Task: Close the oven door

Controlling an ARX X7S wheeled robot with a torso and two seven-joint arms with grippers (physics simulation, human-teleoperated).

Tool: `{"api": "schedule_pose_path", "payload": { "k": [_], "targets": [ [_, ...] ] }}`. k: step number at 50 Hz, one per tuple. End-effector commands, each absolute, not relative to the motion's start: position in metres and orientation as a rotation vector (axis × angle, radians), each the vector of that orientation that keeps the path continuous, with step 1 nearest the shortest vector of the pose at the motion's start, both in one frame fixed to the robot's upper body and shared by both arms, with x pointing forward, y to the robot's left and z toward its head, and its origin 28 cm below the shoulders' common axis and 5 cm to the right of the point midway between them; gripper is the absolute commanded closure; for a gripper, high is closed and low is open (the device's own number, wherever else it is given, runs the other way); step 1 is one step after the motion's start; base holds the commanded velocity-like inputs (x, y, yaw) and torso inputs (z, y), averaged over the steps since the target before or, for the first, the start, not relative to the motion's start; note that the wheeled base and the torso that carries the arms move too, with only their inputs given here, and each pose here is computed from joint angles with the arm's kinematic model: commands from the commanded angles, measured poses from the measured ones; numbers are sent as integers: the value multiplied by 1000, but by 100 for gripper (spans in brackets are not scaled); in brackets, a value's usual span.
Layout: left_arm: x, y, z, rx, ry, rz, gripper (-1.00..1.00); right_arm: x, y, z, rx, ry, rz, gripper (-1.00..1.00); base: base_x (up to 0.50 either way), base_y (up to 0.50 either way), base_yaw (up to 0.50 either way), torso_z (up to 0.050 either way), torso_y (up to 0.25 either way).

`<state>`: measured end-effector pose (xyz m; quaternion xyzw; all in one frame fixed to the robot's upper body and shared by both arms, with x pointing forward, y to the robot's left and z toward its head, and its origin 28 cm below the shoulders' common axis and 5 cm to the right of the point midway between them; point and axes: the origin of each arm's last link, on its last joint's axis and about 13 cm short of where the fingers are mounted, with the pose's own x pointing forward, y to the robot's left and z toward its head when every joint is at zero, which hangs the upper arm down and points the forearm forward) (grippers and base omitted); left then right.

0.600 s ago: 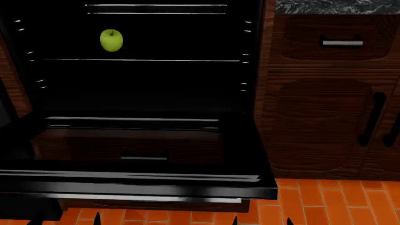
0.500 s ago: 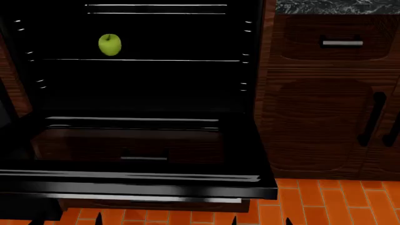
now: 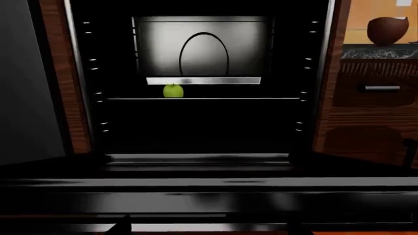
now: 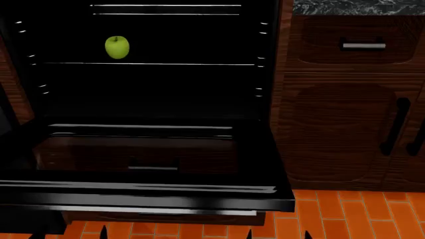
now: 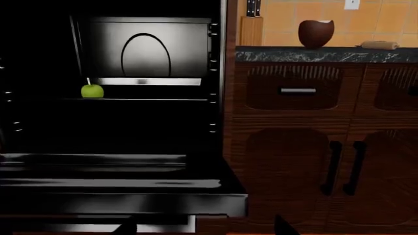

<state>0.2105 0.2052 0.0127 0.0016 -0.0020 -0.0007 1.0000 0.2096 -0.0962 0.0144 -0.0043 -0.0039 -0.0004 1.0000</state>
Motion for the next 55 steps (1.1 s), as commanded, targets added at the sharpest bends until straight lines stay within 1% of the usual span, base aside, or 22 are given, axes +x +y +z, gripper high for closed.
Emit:
{"api": "schedule_pose_path", "payload": {
  "k": [1, 3, 55],
  "targets": [
    [210, 205, 14, 3, -14, -2, -100, 209, -96, 15, -1, -13, -1, -100, 0, 0, 0, 0, 0],
    [210, 205, 13, 19, -1, 2, -100, 209, -97, 15, -1, -13, -3, -100, 0, 0, 0, 0, 0],
    [210, 205, 13, 19, 5, 7, -100, 210, -96, 14, -11, -11, 2, -100, 0, 0, 0, -50, 0]
  ]
}}
